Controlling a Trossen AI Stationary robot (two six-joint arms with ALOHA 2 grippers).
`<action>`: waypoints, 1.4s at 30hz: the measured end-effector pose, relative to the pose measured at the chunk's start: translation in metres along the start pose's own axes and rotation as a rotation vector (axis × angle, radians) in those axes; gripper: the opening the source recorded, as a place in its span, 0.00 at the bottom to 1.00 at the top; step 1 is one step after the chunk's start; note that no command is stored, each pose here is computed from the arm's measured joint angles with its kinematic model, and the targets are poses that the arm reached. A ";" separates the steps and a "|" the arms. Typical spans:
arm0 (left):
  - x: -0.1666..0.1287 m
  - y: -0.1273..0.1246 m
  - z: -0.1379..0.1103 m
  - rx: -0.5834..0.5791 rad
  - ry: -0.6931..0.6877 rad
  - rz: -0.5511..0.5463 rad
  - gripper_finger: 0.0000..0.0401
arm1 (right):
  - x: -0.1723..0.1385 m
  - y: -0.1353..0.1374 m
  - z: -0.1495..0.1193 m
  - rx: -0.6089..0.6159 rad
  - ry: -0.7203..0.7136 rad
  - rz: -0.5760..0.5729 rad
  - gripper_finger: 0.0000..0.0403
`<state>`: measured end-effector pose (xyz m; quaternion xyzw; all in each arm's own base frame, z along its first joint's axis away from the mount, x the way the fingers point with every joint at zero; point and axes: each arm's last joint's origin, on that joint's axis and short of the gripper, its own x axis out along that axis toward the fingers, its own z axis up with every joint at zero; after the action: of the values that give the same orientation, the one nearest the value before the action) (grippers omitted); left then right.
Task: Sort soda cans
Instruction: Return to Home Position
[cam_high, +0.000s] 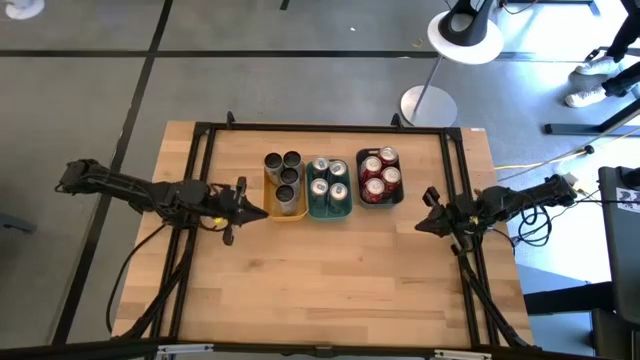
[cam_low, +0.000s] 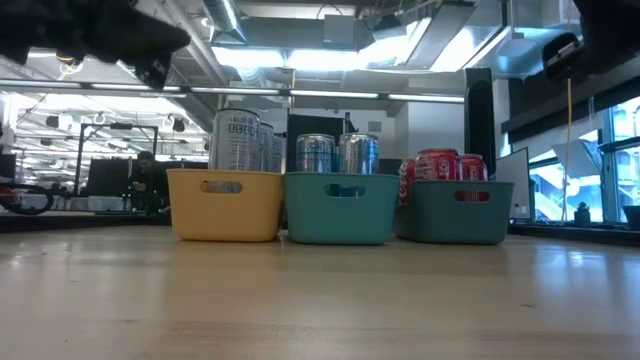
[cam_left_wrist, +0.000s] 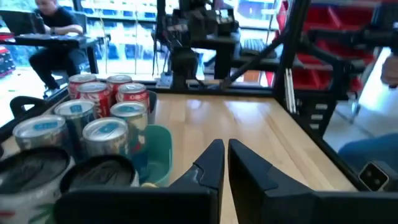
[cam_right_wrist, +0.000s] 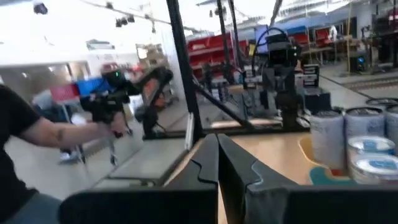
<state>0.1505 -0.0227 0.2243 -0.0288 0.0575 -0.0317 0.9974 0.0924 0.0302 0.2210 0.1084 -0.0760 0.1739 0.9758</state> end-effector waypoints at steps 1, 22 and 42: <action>-0.002 0.001 -0.006 -0.010 -0.019 0.004 0.04 | 0.000 0.000 -0.001 -0.016 0.015 0.000 0.00; -0.016 0.013 -0.067 -0.212 -0.026 0.013 0.04 | -0.002 -0.014 -0.045 -0.011 0.093 -0.178 0.00; -0.048 0.020 -0.060 -0.063 -0.150 0.081 0.04 | -0.010 -0.009 -0.049 -0.001 0.149 -0.022 0.00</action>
<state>0.0973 -0.0026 0.1686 -0.0602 -0.0153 0.0130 0.9980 0.0921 0.0303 0.1704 0.0956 -0.0023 0.1705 0.9807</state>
